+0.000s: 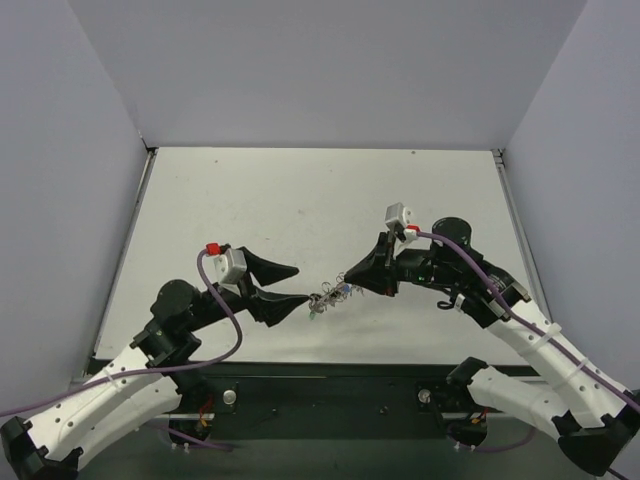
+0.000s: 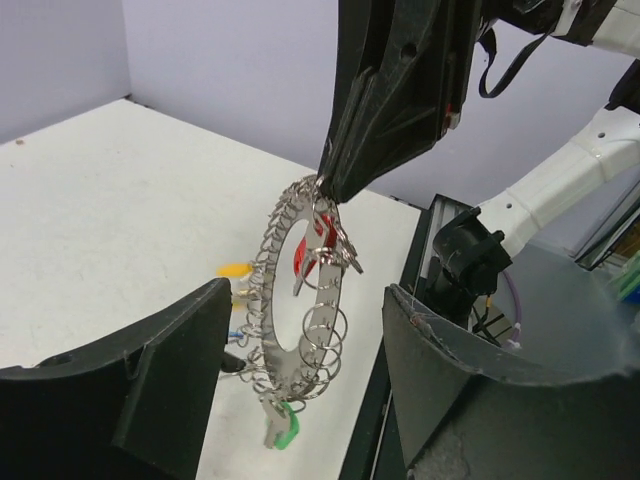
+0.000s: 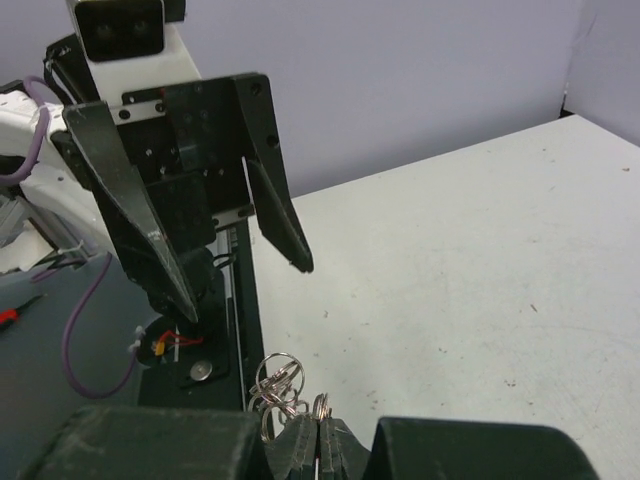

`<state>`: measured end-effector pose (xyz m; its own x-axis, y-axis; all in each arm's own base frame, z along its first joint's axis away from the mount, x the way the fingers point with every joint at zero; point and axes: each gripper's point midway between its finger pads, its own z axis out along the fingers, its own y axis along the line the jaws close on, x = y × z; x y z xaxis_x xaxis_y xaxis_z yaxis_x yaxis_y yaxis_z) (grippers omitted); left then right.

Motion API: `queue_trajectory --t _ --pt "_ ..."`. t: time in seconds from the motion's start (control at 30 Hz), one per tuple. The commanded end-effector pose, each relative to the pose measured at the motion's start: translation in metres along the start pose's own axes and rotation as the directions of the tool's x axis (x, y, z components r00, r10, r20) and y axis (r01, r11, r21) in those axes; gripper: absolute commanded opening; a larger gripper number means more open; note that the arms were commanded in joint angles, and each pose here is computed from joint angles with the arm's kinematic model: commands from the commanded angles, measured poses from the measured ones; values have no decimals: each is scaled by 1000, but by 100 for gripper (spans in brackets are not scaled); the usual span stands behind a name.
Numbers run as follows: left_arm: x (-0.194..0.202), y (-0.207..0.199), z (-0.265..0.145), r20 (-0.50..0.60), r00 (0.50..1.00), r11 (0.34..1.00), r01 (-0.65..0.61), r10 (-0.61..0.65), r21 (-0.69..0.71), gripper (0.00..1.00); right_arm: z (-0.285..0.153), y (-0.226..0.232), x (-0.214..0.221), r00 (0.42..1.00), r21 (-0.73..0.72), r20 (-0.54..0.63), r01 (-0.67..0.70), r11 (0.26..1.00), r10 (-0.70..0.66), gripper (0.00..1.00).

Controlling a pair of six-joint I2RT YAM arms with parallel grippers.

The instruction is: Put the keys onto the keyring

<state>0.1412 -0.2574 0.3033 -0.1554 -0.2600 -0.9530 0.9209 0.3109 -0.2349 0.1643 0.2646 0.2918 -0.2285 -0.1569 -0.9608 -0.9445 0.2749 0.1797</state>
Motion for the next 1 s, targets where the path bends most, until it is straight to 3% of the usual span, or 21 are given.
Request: queue_trajectory --t 0.0,0.27,0.5,0.97 --pt "-39 -5 2 22 995 995 -95 95 -10 72 -8 26 -32 993 -166 65 113 980 -103 0" --pt "-32 -18 24 -104 989 989 -90 102 120 72 -18 53 -38 992 -329 70 127 936 -110 0" --pt "-39 -26 38 -100 990 978 -81 101 192 71 -26 76 -44 991 -452 82 134 882 -109 0" --pt "-55 -48 50 -49 995 940 -63 84 334 66 -22 74 -40 993 -458 63 116 881 -98 0"
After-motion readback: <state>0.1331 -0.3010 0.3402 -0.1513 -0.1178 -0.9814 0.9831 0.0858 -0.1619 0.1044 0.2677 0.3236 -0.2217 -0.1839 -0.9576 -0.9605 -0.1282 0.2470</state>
